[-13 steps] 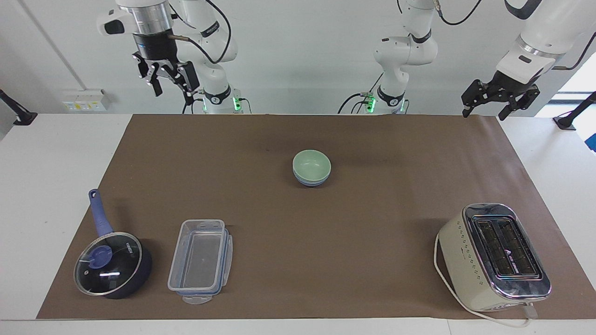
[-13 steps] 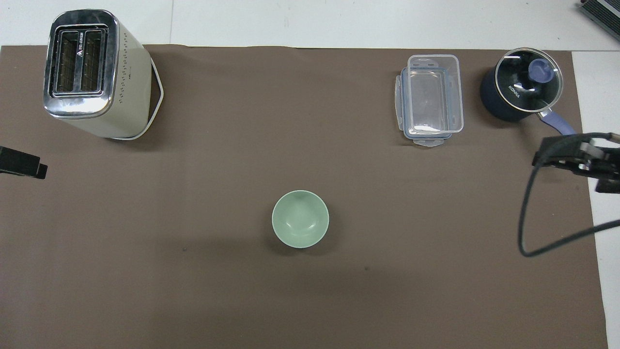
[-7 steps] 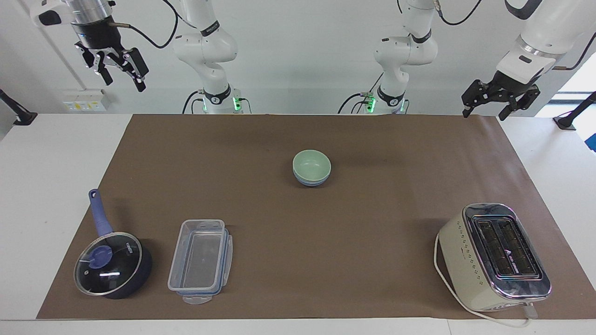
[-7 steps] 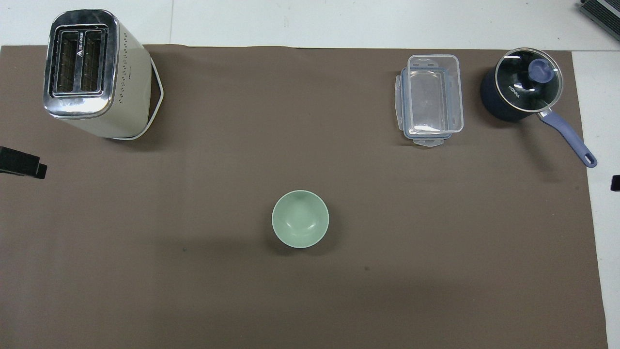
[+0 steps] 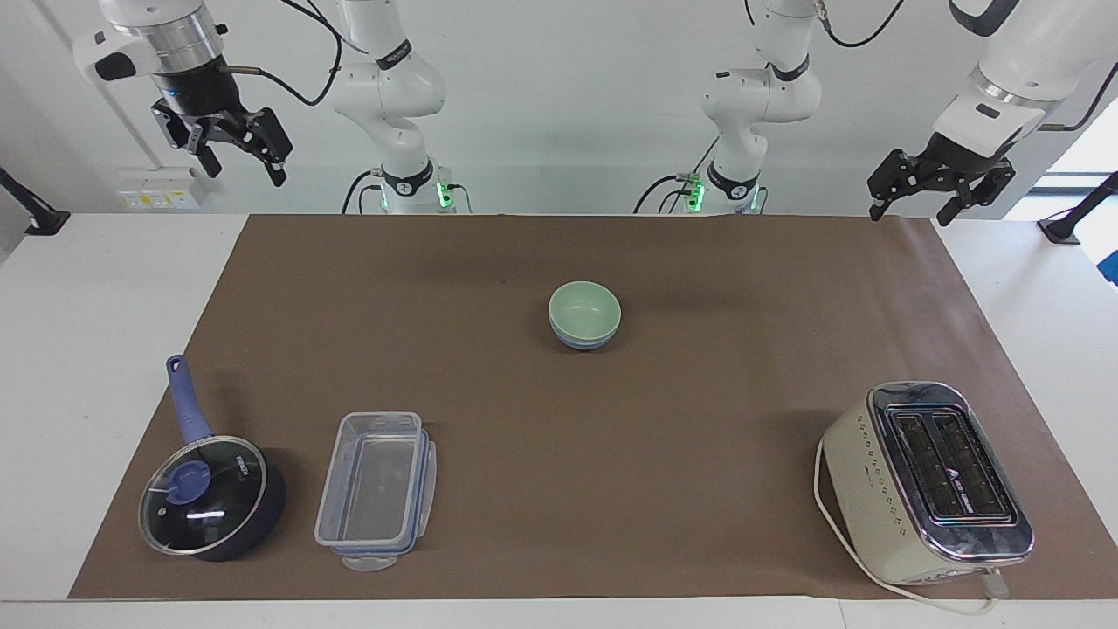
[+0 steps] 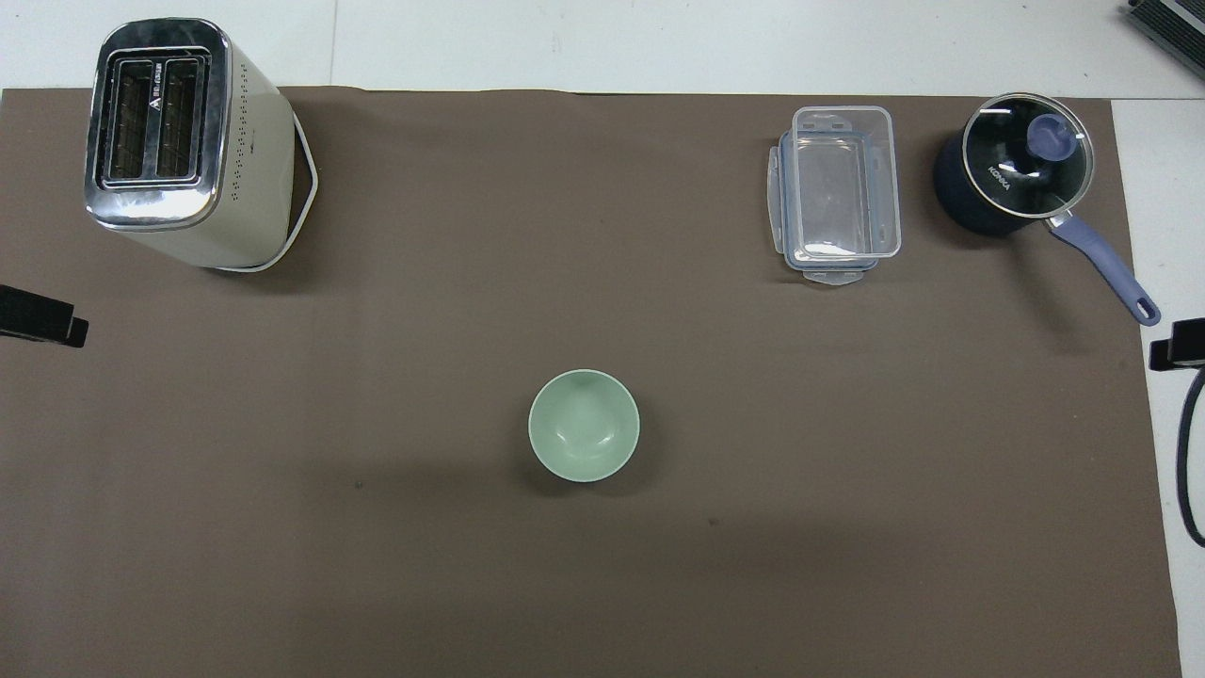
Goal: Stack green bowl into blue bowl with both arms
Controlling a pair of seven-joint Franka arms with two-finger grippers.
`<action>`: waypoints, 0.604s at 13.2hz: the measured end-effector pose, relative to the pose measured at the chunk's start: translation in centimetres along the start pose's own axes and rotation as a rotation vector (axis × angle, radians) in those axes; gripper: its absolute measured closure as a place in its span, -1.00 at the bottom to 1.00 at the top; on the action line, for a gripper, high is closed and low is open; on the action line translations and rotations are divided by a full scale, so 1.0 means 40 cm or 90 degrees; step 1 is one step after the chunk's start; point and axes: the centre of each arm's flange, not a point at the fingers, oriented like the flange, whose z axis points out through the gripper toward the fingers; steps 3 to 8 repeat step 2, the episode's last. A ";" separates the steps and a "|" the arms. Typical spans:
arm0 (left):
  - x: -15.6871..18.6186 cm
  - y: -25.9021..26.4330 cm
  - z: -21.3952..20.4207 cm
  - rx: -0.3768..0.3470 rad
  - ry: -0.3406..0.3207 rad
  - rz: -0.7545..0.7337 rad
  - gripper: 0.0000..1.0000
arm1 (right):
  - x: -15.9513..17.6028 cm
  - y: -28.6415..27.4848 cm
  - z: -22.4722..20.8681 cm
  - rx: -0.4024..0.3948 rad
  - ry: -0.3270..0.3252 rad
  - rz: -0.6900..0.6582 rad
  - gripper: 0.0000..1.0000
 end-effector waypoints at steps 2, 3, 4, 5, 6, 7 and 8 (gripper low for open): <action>0.000 0.000 -0.001 0.000 0.000 0.000 -1.00 | -0.003 -0.014 0.001 0.000 -0.002 -0.007 -1.00; 0.000 0.000 -0.001 0.000 0.000 0.000 -1.00 | -0.003 -0.014 0.001 0.000 -0.002 -0.007 -1.00; 0.000 0.000 -0.001 0.000 0.000 0.000 -1.00 | -0.003 -0.014 0.001 0.000 -0.002 -0.007 -1.00; 0.000 0.000 -0.001 0.000 0.000 0.000 -1.00 | -0.003 -0.014 0.001 0.000 -0.002 -0.007 -1.00; 0.000 0.000 -0.001 0.000 0.000 0.000 -1.00 | -0.003 -0.014 0.001 0.000 -0.002 -0.007 -1.00; 0.000 0.000 -0.001 0.000 0.000 0.000 -1.00 | -0.003 -0.014 0.001 0.000 -0.002 -0.007 -1.00; 0.000 0.000 -0.001 0.000 0.000 0.000 -1.00 | -0.003 -0.014 0.001 0.000 -0.002 -0.007 -1.00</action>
